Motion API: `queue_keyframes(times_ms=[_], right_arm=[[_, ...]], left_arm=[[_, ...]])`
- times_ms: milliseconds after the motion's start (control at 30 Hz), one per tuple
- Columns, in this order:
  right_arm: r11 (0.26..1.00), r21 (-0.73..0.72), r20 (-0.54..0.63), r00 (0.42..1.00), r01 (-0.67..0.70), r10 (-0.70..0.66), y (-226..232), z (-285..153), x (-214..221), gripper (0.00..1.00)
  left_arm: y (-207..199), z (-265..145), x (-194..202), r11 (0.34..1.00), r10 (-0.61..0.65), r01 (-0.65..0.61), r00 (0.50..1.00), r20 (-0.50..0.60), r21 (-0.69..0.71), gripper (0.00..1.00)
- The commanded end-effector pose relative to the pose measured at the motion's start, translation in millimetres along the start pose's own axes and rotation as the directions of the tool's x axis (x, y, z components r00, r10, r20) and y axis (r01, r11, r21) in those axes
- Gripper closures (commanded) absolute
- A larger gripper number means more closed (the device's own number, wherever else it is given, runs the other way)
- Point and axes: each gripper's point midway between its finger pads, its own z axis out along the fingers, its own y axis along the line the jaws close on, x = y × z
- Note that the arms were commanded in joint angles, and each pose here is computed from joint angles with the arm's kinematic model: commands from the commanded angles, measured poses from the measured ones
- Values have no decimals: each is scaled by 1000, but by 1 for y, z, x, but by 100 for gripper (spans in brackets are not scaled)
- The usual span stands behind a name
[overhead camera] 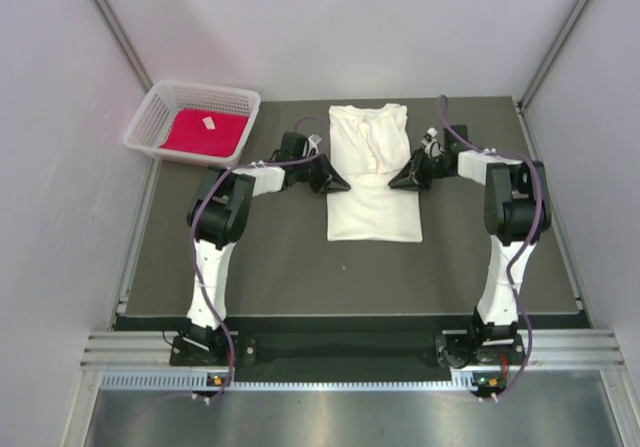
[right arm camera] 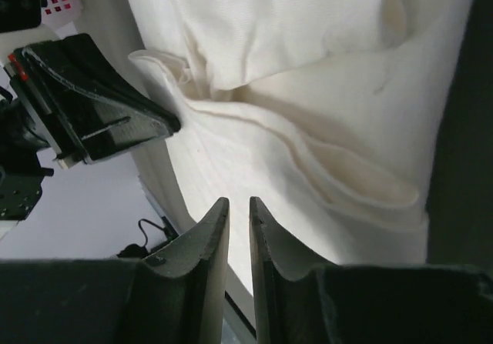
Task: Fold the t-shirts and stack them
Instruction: Fold the tshirt
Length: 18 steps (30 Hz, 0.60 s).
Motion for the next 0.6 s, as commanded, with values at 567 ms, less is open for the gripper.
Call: queue_keyframes(times_ms=[567], right_arm=[[984,174,233,972,-28,-14,-40,-93,-67,57]], left_arm=[[-25,-78,-40,980,139,-111,976,170,-163,82]])
